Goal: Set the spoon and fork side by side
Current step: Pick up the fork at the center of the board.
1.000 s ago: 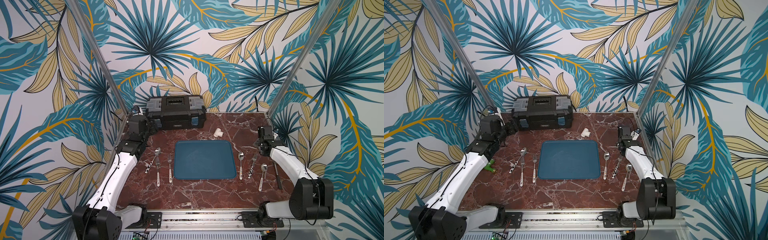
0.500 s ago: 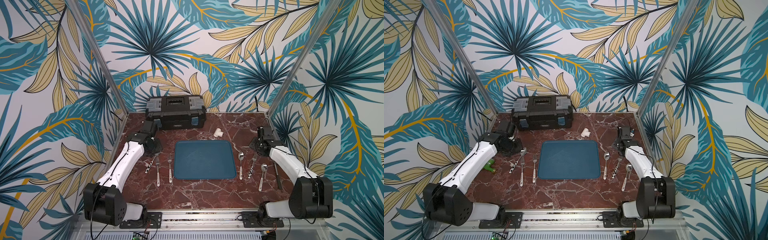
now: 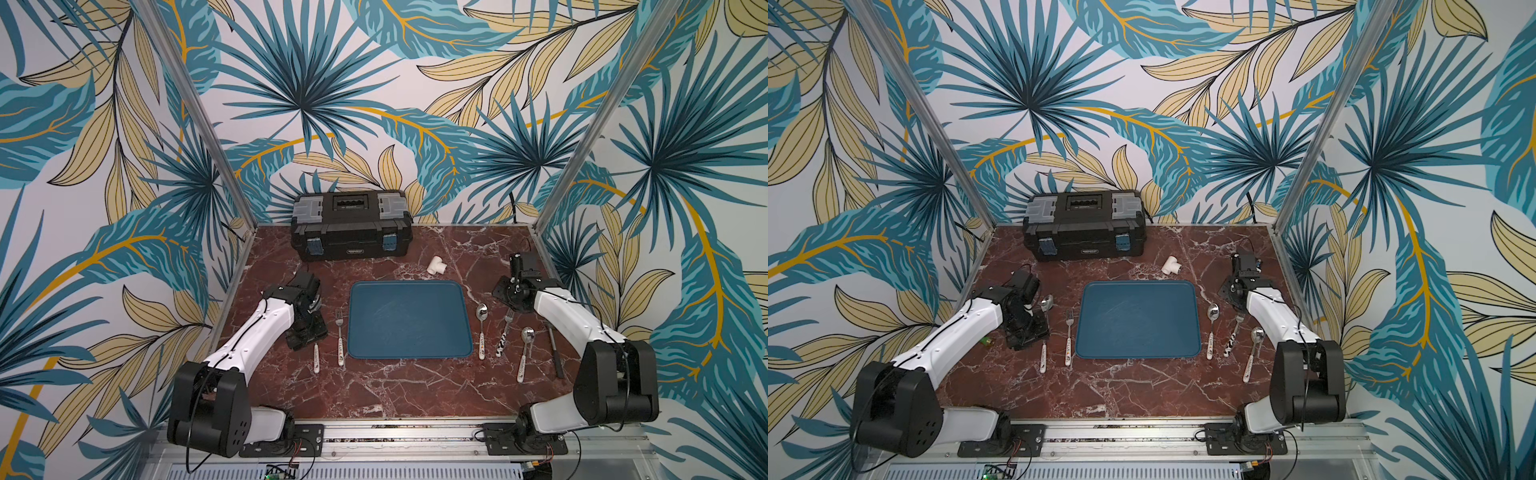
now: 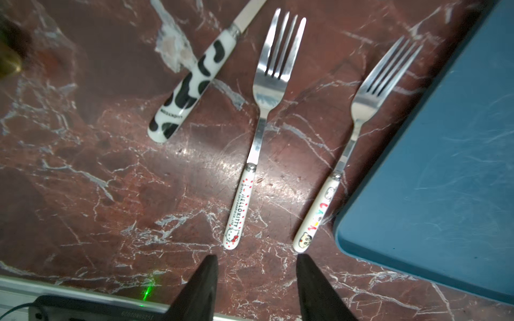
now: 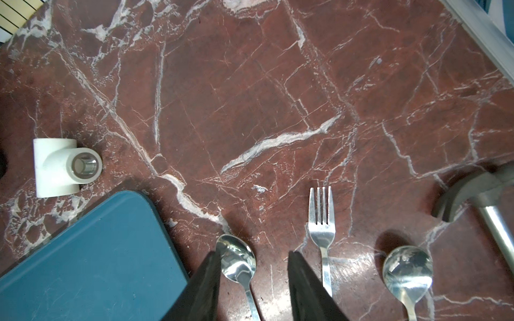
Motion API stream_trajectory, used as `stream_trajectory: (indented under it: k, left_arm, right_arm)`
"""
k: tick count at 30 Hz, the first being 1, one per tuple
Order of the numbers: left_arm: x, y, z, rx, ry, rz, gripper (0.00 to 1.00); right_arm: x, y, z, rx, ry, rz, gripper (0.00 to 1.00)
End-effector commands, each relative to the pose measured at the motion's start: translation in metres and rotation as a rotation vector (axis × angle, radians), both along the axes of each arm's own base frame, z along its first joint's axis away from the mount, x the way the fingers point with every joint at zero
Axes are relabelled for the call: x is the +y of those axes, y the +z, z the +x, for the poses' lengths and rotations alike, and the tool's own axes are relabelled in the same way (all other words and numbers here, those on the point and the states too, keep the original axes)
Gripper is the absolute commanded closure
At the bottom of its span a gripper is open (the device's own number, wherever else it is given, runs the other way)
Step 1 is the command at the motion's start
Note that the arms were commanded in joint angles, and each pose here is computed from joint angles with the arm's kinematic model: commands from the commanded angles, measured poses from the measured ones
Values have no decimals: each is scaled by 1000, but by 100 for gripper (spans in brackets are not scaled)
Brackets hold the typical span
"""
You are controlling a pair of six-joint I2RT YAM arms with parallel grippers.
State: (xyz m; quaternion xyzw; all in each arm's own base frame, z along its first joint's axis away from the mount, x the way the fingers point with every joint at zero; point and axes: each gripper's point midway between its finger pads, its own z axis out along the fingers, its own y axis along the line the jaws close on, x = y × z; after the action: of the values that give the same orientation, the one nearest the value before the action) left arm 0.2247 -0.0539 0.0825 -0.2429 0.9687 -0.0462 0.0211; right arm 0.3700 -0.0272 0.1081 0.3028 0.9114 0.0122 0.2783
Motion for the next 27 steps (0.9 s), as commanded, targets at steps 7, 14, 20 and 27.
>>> stream_trajectory:
  k: [7,14,20,27]
  left_arm:
    - [1,-22,-28,78,-13,-9,53]
    - [5,-35,-14,75,-35,31,54]
    - [5,-49,-7,86,-63,35,62]
    - [14,-68,-10,96,-35,41,67]
  right_arm:
    - [3,1,1,21,22,-6,54]
    - [3,2,0,19,23,-8,54]
    - [2,4,-1,17,22,-11,54]
    - [3,2,0,24,22,-9,54]
